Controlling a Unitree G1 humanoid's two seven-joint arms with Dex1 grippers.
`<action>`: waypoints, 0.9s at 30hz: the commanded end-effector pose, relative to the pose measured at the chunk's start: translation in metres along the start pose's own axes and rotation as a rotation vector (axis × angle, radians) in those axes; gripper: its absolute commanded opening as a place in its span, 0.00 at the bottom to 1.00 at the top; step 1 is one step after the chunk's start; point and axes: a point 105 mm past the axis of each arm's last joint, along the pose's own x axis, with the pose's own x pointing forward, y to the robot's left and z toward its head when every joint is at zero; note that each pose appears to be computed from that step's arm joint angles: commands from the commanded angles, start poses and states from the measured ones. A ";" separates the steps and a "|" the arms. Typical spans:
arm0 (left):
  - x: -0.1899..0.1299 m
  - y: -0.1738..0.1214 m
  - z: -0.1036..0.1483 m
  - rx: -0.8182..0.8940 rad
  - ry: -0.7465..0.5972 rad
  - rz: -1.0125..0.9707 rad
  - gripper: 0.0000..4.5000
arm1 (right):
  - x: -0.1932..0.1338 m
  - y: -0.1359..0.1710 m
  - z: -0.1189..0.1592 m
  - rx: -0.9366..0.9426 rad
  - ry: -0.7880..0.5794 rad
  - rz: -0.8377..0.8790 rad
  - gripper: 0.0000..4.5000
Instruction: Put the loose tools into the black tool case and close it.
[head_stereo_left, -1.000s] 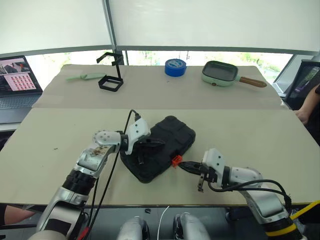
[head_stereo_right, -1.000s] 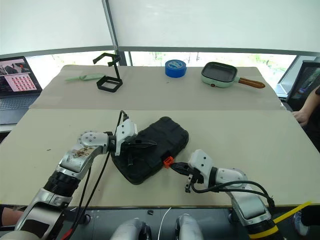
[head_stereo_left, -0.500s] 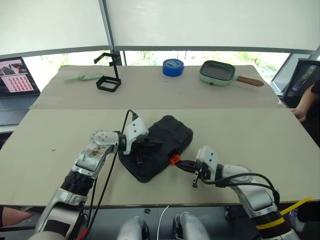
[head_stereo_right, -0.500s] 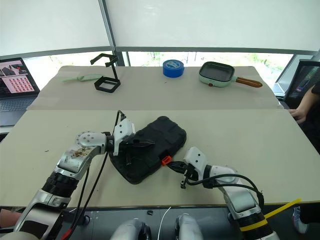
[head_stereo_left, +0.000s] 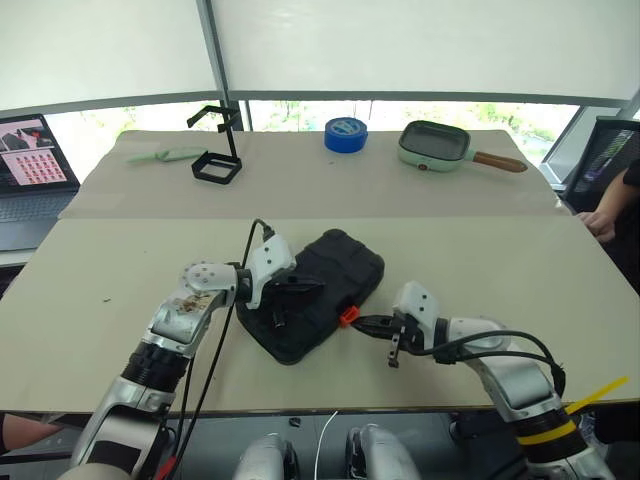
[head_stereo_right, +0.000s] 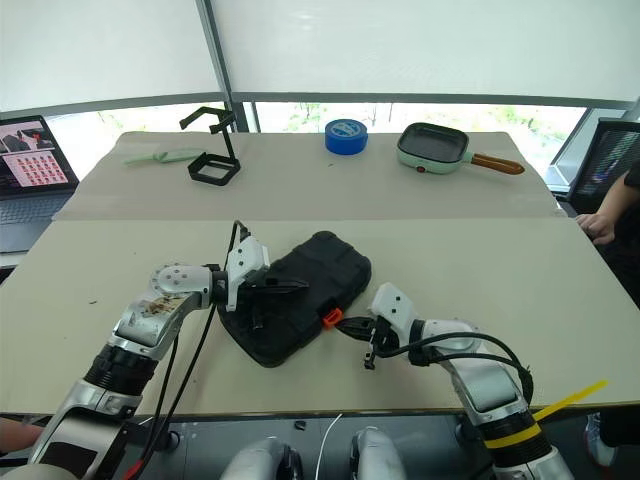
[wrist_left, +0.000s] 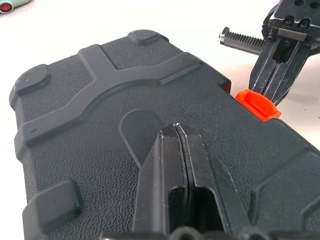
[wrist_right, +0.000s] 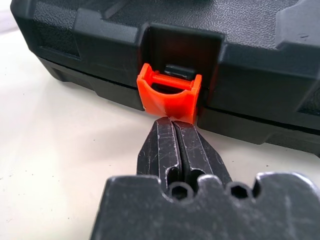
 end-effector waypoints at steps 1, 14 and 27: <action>0.012 -0.028 -0.054 -0.157 0.148 -0.072 0.01 | 0.001 0.002 0.053 -0.136 -0.153 0.027 0.00; 0.008 -0.024 -0.061 -0.170 0.147 -0.042 0.01 | 0.001 0.000 0.070 -0.082 -0.212 0.026 0.00; -0.113 -0.002 -0.014 -0.092 -0.118 0.245 0.56 | -0.102 -0.027 0.044 -0.181 -0.140 -0.252 0.40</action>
